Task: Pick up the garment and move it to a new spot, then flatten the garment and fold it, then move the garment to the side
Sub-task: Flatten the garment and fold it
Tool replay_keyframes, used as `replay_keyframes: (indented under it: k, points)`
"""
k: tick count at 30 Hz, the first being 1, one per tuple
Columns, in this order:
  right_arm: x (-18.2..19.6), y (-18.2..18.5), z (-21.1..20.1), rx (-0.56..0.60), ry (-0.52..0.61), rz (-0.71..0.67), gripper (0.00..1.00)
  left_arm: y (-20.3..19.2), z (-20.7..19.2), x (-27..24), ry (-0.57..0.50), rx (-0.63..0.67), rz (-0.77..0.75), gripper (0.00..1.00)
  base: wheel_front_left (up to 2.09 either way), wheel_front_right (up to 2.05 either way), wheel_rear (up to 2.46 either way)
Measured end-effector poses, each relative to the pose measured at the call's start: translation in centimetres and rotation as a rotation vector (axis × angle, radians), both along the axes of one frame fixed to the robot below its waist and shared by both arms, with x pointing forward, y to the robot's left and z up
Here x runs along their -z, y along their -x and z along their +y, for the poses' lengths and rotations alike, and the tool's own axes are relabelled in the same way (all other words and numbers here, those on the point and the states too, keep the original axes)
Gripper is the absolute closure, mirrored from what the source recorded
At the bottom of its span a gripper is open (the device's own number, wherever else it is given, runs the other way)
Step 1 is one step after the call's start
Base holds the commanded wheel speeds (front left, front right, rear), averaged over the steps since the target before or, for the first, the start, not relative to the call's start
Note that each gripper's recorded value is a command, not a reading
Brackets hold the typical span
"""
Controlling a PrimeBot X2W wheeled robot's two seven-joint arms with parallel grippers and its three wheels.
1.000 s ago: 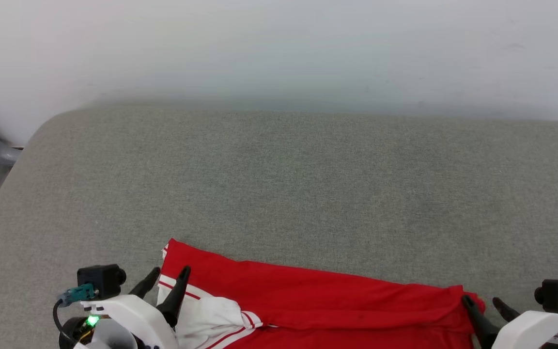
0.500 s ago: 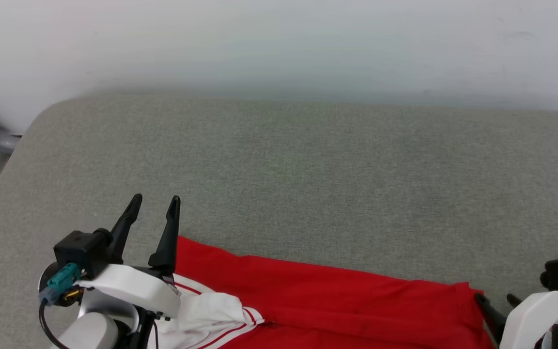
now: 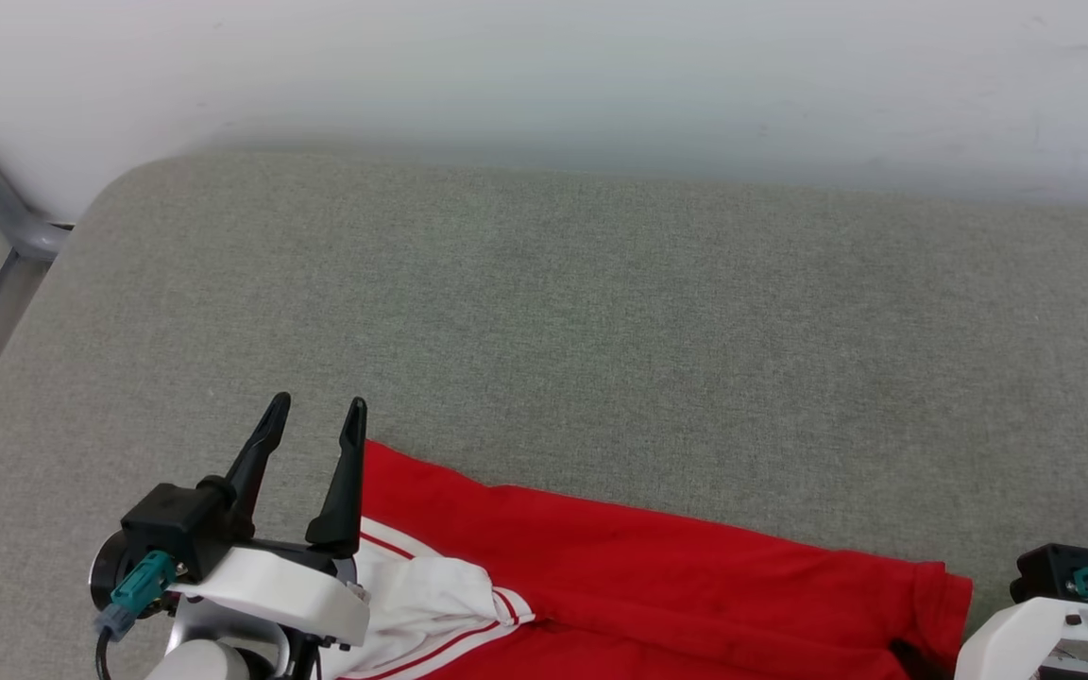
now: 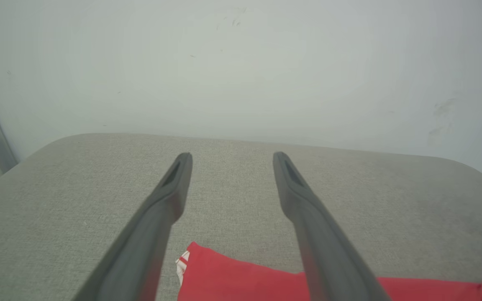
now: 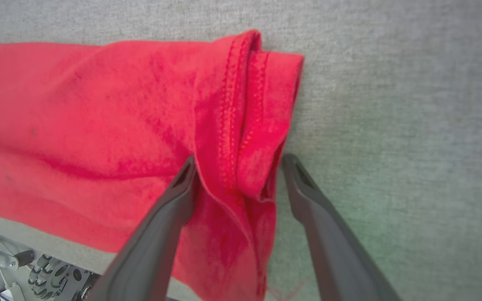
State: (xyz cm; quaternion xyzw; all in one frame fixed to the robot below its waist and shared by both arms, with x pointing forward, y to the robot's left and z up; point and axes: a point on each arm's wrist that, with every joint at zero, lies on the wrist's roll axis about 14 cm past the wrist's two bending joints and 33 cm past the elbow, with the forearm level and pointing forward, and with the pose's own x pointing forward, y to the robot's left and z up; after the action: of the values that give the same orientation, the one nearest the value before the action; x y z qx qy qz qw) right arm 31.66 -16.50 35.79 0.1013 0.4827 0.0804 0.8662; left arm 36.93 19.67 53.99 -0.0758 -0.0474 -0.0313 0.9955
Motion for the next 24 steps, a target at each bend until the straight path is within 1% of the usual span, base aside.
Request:
replay_keyframes:
  k: [1,2,3,7,15,19,24]
  points:
    - [0.1,0.0,0.1,0.001,-0.003,0.003,0.28,0.0,-0.1,-0.1,0.001,0.003,-0.003,0.0,0.0,0.0,0.0]
    - [0.1,0.0,0.1,0.002,-0.01,0.007,0.68,0.1,-0.2,-0.2,0.003,0.004,-0.008,0.0,0.0,0.0,0.0]
    - [0.1,0.0,0.2,0.003,-0.016,0.009,1.0,0.1,-0.2,-0.2,0.003,0.004,-0.012,0.0,0.0,0.0,0.0]
    - [-0.3,0.0,0.9,-0.006,-0.037,-0.003,1.0,0.5,-0.6,-0.1,0.012,0.006,-0.012,0.0,0.0,0.0,0.0]
    - [-4.0,-1.9,0.1,-0.002,-0.03,-0.157,1.0,1.6,-0.8,0.3,0.002,0.01,-0.005,0.0,0.0,0.0,0.0]
    - [-5.5,-2.3,-2.0,0.04,-0.001,-0.209,1.0,2.0,-0.7,0.2,-0.011,0.005,-0.007,0.0,0.0,0.0,0.0]
    - [-6.5,-1.9,-6.6,0.147,0.055,-0.221,1.0,2.3,-0.9,0.0,-0.015,0.005,-0.013,0.0,0.0,0.0,0.0]
